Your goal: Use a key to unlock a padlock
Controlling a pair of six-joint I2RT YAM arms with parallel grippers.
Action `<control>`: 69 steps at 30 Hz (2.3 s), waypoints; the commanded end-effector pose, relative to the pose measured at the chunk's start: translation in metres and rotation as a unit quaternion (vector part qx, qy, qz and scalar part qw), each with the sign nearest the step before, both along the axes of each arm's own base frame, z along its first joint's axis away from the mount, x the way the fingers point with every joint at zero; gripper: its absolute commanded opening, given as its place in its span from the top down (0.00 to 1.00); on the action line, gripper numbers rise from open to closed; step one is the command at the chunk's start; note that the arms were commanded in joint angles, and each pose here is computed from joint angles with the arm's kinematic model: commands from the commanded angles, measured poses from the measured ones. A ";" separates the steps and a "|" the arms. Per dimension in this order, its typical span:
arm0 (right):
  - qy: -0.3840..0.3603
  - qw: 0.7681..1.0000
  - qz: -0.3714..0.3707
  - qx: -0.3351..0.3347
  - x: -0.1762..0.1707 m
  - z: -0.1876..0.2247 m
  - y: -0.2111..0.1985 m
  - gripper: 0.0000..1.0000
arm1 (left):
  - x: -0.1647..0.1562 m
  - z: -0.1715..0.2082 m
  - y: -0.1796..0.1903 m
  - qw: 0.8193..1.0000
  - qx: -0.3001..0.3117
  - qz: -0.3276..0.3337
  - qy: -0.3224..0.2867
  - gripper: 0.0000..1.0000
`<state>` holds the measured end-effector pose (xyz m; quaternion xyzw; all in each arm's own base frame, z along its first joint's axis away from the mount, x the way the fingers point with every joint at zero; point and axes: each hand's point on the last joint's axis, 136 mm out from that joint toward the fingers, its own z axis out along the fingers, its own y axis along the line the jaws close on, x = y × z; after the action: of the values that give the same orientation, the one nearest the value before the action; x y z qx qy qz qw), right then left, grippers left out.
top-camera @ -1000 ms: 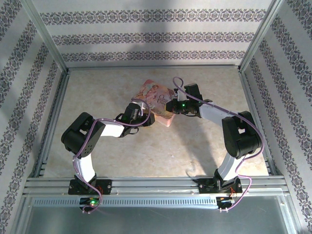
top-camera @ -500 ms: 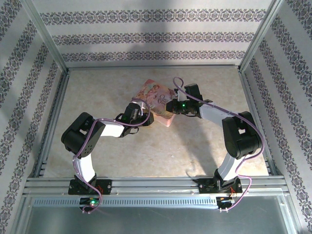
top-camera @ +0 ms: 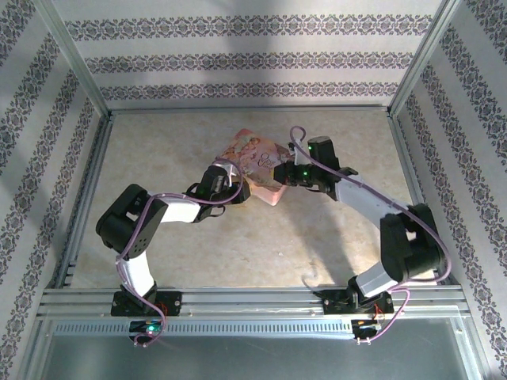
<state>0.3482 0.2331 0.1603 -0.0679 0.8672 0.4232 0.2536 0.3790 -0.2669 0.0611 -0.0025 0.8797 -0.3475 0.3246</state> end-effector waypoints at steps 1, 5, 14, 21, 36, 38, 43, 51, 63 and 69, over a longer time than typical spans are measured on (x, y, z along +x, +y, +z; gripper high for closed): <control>-0.027 0.999 0.027 -0.022 -0.022 -0.005 -0.001 1.00 | -0.009 0.031 -0.013 0.999 -0.038 -0.032 -0.009 0.73; -0.062 0.994 0.068 -0.058 -0.050 -0.018 0.005 1.00 | -0.020 0.032 -0.019 0.997 -0.051 -0.054 0.020 0.72; -0.148 0.968 0.133 -0.154 -0.082 -0.049 0.019 1.00 | -0.029 0.042 -0.025 0.994 -0.071 -0.065 0.055 0.73; -0.169 0.952 0.162 -0.195 -0.088 -0.068 0.025 1.00 | -0.033 0.046 -0.028 0.991 -0.083 -0.069 0.075 0.73; -0.192 0.934 0.175 -0.246 -0.088 -0.092 0.015 1.00 | -0.036 0.049 -0.030 0.989 -0.094 -0.065 0.098 0.74; -0.196 0.933 0.173 -0.248 -0.087 -0.092 0.015 1.00 | -0.036 0.050 -0.030 0.988 -0.095 -0.065 0.099 0.74; -0.204 0.930 0.169 -0.254 -0.083 -0.095 0.015 1.00 | -0.037 0.052 -0.031 0.987 -0.102 -0.065 0.105 0.74; -0.218 0.927 0.161 -0.259 -0.078 -0.100 0.016 1.00 | -0.039 0.052 -0.036 0.985 -0.114 -0.068 0.112 0.74; -0.233 0.925 0.155 -0.258 -0.066 -0.098 0.025 1.00 | -0.040 0.052 -0.040 0.984 -0.115 -0.069 0.114 0.75; -0.231 0.925 0.159 -0.257 -0.066 -0.102 0.028 1.00 | -0.038 0.051 -0.041 0.985 -0.116 -0.066 0.113 0.76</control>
<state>0.2767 0.2526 0.0512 -0.3543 0.8523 0.1941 0.3322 0.3361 -0.2895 0.0781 -0.0402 0.8865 -0.4256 0.1773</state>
